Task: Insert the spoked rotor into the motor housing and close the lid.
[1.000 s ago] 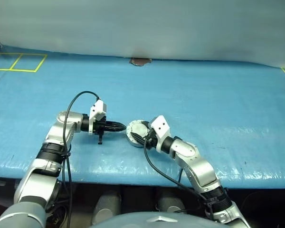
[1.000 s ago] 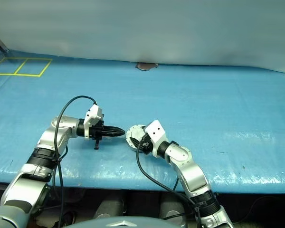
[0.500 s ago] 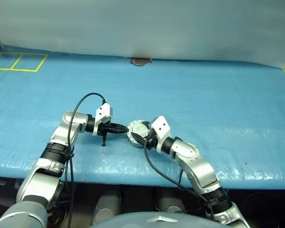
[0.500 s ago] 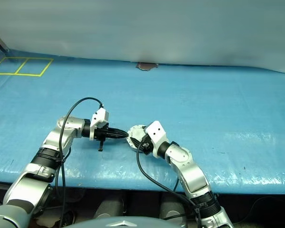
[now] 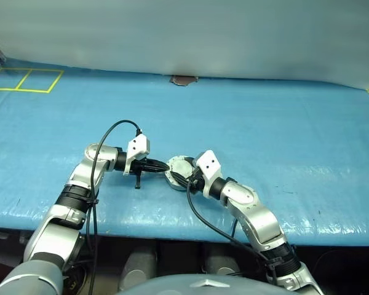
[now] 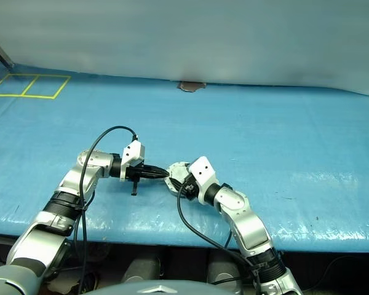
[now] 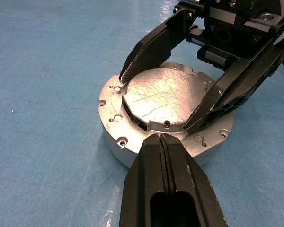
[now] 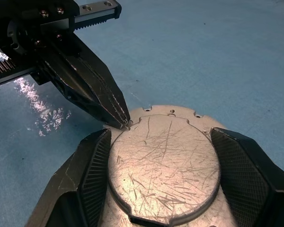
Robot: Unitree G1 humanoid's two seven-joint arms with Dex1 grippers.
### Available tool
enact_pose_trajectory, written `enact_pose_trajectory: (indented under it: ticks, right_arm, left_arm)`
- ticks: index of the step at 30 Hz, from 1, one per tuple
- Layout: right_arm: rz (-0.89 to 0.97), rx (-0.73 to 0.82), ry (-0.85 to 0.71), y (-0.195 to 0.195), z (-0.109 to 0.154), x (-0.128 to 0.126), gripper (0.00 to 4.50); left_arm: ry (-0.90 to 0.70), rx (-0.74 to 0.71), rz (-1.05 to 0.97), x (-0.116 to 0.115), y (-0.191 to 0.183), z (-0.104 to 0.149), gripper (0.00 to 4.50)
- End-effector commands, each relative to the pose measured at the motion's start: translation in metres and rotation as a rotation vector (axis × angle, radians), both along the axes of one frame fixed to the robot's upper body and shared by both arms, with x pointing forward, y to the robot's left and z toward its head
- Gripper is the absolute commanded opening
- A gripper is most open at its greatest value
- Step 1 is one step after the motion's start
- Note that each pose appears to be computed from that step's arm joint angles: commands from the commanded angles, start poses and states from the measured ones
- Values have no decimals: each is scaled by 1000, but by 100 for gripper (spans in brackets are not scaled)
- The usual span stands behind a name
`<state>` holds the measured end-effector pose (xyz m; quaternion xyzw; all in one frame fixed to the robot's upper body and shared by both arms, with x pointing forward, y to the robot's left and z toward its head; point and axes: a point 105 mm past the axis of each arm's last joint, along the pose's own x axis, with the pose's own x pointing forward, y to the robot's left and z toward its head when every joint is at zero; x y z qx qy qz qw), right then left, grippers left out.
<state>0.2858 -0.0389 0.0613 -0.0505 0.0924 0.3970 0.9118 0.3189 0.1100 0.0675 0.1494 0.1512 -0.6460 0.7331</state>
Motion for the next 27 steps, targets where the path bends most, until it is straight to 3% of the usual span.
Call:
enact_pose_trajectory:
  ticks: [1,3,4,7,11,19,23,27]
  right_arm:
    - [-27,3,69,-6,-13,-2,301]
    - [6,22,85,-4,-12,-6,301]
    - [17,25,89,-3,-11,-8,375]
    - [45,4,56,0,-8,-11,447]
    - [41,4,5,0,4,-11,447]
    - [-156,148,-136,-25,58,4,447]
    - [-243,243,-62,-41,64,4,447]
    - [-276,349,117,-52,51,-6,447]
  left_arm:
    - [21,50,-18,-5,-1,-12,2]
    - [17,50,-19,-5,0,-13,2]
    - [16,50,-18,-5,0,-13,0]
    - [14,53,-20,-5,1,-15,0]
    - [11,49,-18,-5,0,-15,0]
    - [6,28,-10,-1,-2,-13,0]
    - [4,23,-10,0,-3,-13,0]
    - [9,12,-13,0,-5,-14,0]
